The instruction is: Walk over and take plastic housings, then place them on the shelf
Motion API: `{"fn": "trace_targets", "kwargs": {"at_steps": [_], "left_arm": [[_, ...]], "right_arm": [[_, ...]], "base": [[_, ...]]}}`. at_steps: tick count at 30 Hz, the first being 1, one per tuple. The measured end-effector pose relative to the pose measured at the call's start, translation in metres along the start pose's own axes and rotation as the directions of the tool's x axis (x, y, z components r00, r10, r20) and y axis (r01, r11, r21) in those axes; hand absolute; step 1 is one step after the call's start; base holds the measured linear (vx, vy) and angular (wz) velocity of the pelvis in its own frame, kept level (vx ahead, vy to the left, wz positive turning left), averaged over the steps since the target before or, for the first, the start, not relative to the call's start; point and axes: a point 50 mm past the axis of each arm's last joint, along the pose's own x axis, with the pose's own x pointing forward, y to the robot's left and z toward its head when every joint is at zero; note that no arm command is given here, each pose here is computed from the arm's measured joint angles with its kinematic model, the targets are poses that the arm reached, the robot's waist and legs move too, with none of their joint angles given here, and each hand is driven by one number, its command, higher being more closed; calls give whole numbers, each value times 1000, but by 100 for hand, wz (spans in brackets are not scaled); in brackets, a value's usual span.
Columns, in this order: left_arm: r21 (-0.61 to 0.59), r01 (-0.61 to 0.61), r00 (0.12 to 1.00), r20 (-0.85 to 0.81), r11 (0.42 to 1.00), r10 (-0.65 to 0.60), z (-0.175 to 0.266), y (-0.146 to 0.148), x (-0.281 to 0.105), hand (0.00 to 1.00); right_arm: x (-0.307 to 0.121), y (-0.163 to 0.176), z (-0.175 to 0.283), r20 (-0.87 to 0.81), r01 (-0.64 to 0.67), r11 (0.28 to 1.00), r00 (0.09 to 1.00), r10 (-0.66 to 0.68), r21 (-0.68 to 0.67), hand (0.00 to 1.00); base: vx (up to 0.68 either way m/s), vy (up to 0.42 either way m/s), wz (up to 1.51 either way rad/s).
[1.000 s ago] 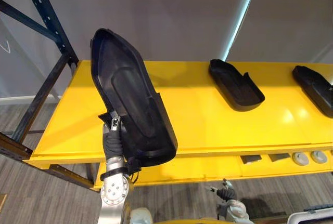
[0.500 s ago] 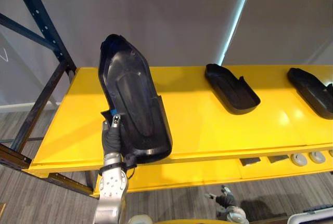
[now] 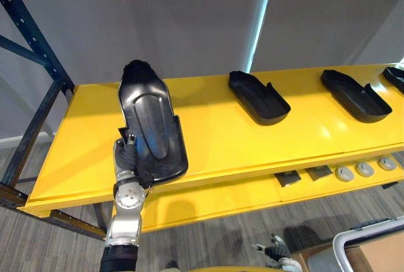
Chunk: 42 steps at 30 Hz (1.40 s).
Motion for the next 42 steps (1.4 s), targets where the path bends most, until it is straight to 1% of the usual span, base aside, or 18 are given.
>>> {"fn": "trace_targets", "kwargs": {"at_steps": [7,17,18,23,30,34,38,42], "left_arm": [[67,-44,999,-6,997,44,1,13,24,100],[89,-58,998,-28,994,61,5,12,44,100],[88,-60,998,-29,994,63,6,12,45,0],[84,-125,991,-44,989,129,10,17,55,0],[95,-201,979,-6,975,202,24,18,63,0],[81,-211,977,22,974,210,35,18,70,0],[90,-205,979,4,975,206,31,17,71,0],[91,-226,974,10,970,226,32,22,73,0]], "right_arm": [[1,0,2,7,-19,1000,1000,19,-15,0],[2,-1,2,-3,-22,999,1000,22,-27,0],[2,-1,1,-3,-21,999,1000,21,-28,0],[2,-1,2,1,-23,999,1000,23,-32,0],[3,1,5,15,-25,999,1000,25,-31,0],[3,1,5,16,-26,999,1000,26,-30,0],[2,1,4,15,-25,999,1000,26,-30,0],[2,1,3,13,-25,999,1000,26,-30,0]], "base": [[-13,16,-6],[0,0,0],[0,0,0],[18,0,-4],[51,-3,-6],[11,0,-2],[0,0,0],[0,0,0]]}}
